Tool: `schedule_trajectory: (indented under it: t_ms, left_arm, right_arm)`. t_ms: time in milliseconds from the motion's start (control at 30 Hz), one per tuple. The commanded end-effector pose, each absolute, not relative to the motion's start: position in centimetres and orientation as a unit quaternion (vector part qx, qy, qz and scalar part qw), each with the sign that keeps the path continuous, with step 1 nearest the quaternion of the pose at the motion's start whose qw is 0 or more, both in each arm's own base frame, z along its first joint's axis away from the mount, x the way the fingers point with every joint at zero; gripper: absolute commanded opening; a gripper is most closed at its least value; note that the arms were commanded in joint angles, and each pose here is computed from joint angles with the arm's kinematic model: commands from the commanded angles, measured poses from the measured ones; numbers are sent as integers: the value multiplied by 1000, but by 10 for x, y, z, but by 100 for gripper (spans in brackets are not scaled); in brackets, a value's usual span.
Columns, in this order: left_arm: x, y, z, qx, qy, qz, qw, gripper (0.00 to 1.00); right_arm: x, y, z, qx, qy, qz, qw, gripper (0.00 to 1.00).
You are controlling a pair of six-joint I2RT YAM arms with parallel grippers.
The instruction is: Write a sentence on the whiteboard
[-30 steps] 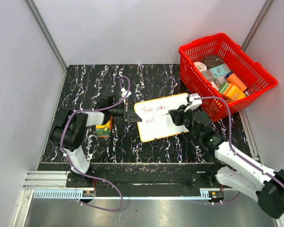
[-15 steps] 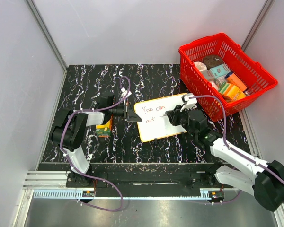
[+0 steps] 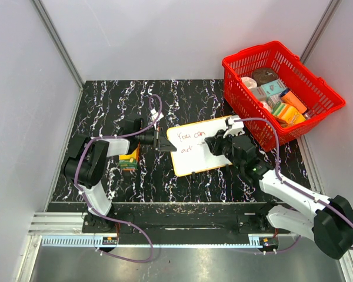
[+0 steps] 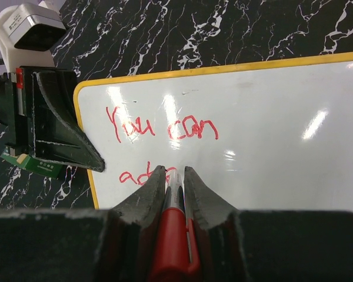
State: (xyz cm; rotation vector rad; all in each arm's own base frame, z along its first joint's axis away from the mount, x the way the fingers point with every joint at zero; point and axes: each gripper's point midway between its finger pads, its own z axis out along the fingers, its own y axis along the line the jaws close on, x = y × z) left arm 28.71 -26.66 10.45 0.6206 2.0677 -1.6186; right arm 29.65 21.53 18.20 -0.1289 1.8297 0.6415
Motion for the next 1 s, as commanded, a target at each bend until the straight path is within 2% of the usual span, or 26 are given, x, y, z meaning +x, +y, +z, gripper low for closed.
schedule_trajectory:
  t_ms: [0,967]
  left_arm:
    - [286,-272,117,253,734,-585,236,0]
    - [286,-272,119,255,734,-583,238,0]
  right_arm:
    - [308,215,207,-33,753,282,594,0]
    - [300,205,173,-34,787,252,563,0]
